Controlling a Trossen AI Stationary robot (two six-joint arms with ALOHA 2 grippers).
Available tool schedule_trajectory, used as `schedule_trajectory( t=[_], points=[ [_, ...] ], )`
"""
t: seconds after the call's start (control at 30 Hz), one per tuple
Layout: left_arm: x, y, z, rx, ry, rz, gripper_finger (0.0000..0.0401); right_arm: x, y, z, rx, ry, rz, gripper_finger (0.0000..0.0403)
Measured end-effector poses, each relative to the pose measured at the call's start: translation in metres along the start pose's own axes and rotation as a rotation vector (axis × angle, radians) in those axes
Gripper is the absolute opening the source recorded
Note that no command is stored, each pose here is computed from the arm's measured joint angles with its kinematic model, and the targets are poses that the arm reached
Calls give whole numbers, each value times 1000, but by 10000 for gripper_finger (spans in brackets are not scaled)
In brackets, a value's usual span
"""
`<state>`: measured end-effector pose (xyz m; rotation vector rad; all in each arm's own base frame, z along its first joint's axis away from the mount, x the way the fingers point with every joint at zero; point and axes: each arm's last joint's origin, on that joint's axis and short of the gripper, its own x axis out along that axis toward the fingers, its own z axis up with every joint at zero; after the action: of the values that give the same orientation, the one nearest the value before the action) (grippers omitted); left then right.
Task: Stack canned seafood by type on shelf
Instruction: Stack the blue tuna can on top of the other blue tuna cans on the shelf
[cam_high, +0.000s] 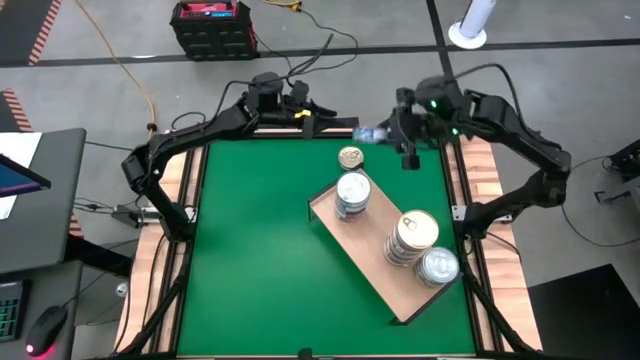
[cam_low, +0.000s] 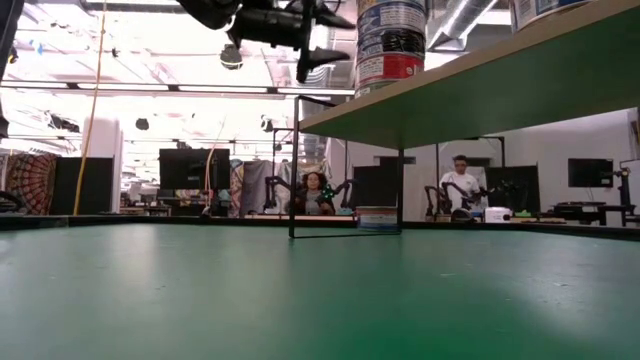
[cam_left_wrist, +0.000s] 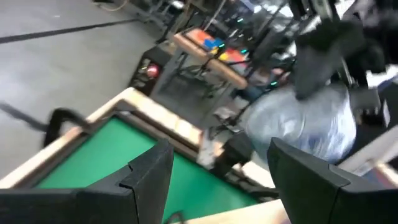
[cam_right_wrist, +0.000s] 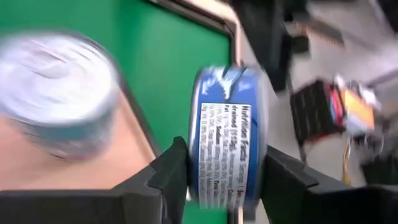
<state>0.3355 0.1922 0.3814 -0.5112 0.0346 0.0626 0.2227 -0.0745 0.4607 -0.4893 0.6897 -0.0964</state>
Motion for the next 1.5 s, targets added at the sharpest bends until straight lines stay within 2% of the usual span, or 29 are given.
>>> schedule_trajectory(
  t=[0.1,0.2,0.4,0.53,0.77,0.93,1.5],
  points=[
    [4,-18,-2,6,6,-92,249,-6,23,17,-104,-4,-8,185],
    [1,-46,-4,36,17,-136,249,-8,45,30,-202,24,-55,169],
    [-9,-94,-12,89,19,-80,249,-9,73,51,-268,-4,-151,174],
    [-15,-113,-18,55,26,-24,249,-9,93,63,-349,-27,-163,184],
    [-13,-132,-31,-14,41,41,249,1,123,75,-473,-9,-156,168],
    [-12,-140,-36,-53,31,64,249,16,133,75,-505,46,-126,189],
    [-13,-141,-41,-39,60,103,249,19,123,73,-485,60,-150,184]
  ],
)
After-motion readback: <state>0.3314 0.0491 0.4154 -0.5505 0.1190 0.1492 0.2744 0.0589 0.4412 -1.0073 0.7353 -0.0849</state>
